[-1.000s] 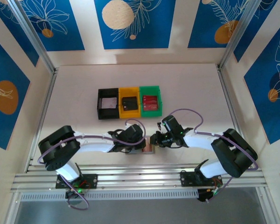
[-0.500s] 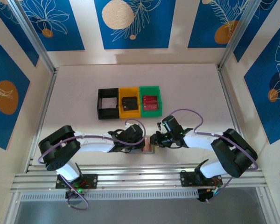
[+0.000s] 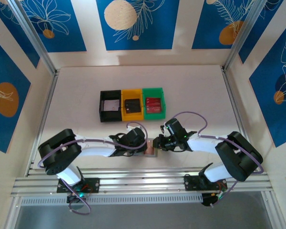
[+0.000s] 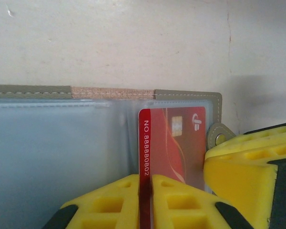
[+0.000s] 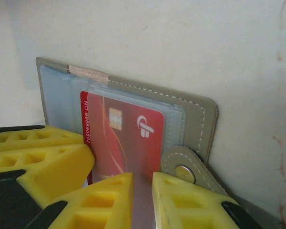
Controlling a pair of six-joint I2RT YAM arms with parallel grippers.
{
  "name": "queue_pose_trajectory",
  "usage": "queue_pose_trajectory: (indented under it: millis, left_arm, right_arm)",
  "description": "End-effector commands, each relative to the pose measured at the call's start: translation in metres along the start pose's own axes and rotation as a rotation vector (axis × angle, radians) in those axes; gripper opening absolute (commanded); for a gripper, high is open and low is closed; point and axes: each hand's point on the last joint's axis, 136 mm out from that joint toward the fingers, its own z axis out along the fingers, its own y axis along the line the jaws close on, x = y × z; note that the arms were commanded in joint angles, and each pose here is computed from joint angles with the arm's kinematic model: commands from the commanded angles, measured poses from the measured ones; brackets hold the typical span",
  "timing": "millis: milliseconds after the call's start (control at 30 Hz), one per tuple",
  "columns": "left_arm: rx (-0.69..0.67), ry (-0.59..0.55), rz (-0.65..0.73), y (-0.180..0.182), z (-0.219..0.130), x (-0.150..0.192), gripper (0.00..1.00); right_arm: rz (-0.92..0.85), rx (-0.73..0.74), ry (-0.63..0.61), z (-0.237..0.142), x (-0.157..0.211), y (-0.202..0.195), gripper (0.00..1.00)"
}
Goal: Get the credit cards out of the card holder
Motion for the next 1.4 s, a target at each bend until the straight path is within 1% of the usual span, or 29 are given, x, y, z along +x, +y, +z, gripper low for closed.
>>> queue_pose_trajectory:
  millis: [0, 133, 233, 633, 1100, 1367]
  left_arm:
    - [0.105, -0.056, 0.000, -0.029, -0.009, -0.011, 0.09]
    - [0.107, -0.062, -0.001, -0.029, -0.011, -0.012, 0.02]
    - [0.105, -0.072, -0.003, -0.028, -0.013, -0.014, 0.00]
    - [0.105, -0.112, 0.012, -0.026, -0.026, -0.020, 0.00]
    - [0.089, -0.123, 0.025, -0.016, -0.034, -0.019, 0.00]
    - [0.086, -0.145, 0.044, -0.010, -0.045, -0.020, 0.00]
  right_arm:
    - [0.060, 0.101, 0.092, 0.007, 0.030, -0.032, 0.20]
    - [0.060, 0.100, 0.092, 0.007, 0.030, -0.032, 0.20]
    - [0.061, 0.102, 0.093, 0.007, 0.030, -0.033, 0.20]
    - [0.056, 0.107, 0.088, 0.005, 0.030, -0.032, 0.20]
    - [0.049, 0.115, 0.079, 0.000, 0.028, -0.033, 0.20]
    - [0.020, 0.081, 0.076, -0.004, 0.025, -0.024, 0.20]
